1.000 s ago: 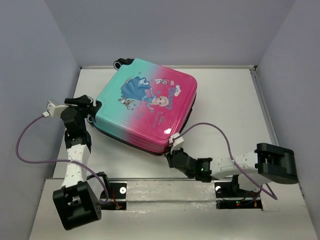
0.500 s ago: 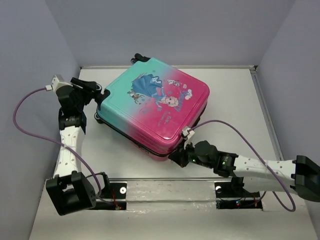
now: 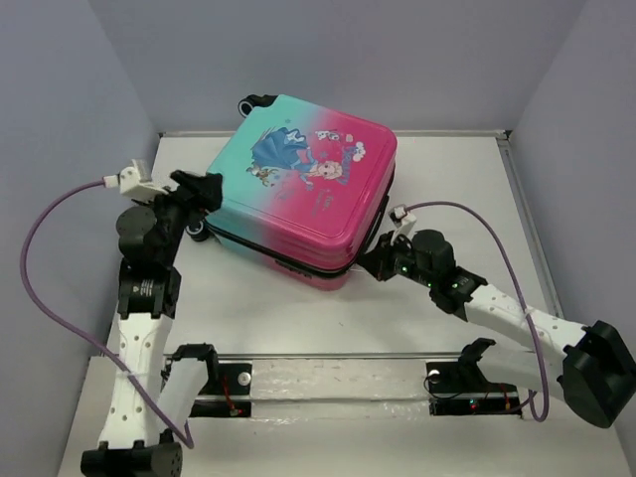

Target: Pack the luggage

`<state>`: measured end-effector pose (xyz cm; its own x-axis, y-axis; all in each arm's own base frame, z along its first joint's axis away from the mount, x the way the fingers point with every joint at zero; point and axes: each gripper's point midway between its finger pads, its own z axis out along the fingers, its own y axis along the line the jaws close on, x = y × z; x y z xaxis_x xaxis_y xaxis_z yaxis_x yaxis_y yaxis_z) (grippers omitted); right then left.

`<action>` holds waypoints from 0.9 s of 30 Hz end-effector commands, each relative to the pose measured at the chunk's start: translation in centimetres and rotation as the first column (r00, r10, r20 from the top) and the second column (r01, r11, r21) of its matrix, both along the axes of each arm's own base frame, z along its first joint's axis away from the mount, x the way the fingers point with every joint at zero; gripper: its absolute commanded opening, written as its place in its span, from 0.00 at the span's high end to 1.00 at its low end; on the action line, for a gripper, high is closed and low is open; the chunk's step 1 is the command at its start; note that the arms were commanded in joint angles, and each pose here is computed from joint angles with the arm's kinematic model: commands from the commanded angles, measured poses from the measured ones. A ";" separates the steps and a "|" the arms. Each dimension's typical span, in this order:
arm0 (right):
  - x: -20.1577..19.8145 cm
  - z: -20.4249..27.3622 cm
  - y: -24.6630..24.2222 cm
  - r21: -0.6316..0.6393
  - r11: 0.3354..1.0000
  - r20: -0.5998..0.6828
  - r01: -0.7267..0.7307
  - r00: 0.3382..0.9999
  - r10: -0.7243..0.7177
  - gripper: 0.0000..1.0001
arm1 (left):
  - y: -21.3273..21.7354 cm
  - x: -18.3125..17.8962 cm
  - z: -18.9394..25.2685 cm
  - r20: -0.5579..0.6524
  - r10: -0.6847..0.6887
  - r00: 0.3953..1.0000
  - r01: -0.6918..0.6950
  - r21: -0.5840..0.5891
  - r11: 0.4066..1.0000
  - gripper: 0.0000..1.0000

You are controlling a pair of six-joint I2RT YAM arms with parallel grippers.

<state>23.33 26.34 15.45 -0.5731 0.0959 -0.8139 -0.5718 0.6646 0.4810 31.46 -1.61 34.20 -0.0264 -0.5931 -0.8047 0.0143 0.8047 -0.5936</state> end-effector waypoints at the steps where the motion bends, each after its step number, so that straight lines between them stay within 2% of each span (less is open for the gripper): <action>1: 2.7 4.5 -0.2 0.077 0.997 0.148 0.027 0.988 -0.039 0.93 | -9.1 -4.3 -3.5 -0.063 -0.368 0.928 0.374 0.139 0.917 0.09; 3: 2.1 3.1 -0.3 0.070 0.997 0.112 0.023 0.993 -0.030 0.93 | -13.5 -7.2 -6.0 -0.121 -0.529 0.840 0.541 0.119 0.832 0.13; 6: 0.7 2.2 -0.1 0.101 0.995 0.087 -0.018 0.996 0.010 0.93 | -17.4 -10.4 -11.3 -0.235 -0.655 0.718 0.681 0.040 0.732 0.16; 7: 0.1 1.1 -0.4 0.097 0.995 0.062 -0.023 0.998 0.017 0.93 | -19.5 -12.3 -13.3 -0.268 -0.707 0.654 0.735 0.004 0.678 0.16; 8: -0.3 0.5 -0.5 0.092 0.995 0.049 -0.033 0.998 0.029 0.93 | -20.3 -13.0 -14.3 -0.289 -0.719 0.632 0.750 -0.006 0.662 0.16; 11: -0.7 -0.8 -0.7 0.053 0.997 0.049 -0.053 0.998 0.050 0.91 | -21.7 -13.8 -15.9 -0.311 -0.719 0.622 0.753 -0.012 0.657 0.16; 12: -0.6 -0.6 -0.6 0.057 0.997 0.062 -0.059 0.997 0.056 0.86 | -21.8 -13.7 -16.5 -0.326 -0.714 0.620 0.752 -0.014 0.659 0.16; 13: -0.3 -0.5 -0.7 0.046 0.998 0.082 -0.048 0.996 0.045 0.68 | -22.2 -13.5 -16.2 -0.307 -0.722 0.620 0.757 -0.011 0.654 0.16; 16: 0.1 -0.4 -0.5 0.039 0.997 0.142 -0.067 0.988 0.061 0.46 | -22.7 -13.3 -16.6 -0.315 -0.727 0.610 0.765 -0.008 0.644 0.16; 21: -0.7 -1.2 2.1 0.098 0.970 0.172 -0.223 0.964 0.204 0.41 | -22.9 -12.4 -17.6 -0.342 -0.704 0.623 0.751 0.009 0.660 0.16; 27: -0.3 -2.2 2.9 0.106 0.963 0.173 -0.247 0.958 0.227 0.41 | -23.3 -11.0 -17.3 -0.305 -0.680 0.667 0.716 0.006 0.699 0.18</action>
<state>22.69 27.84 10.12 -0.5711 0.0265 -0.8205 -0.6840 0.5373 0.4934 18.83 -23.95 14.54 -0.6781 -0.1395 -0.7217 0.4412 0.7080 -0.5514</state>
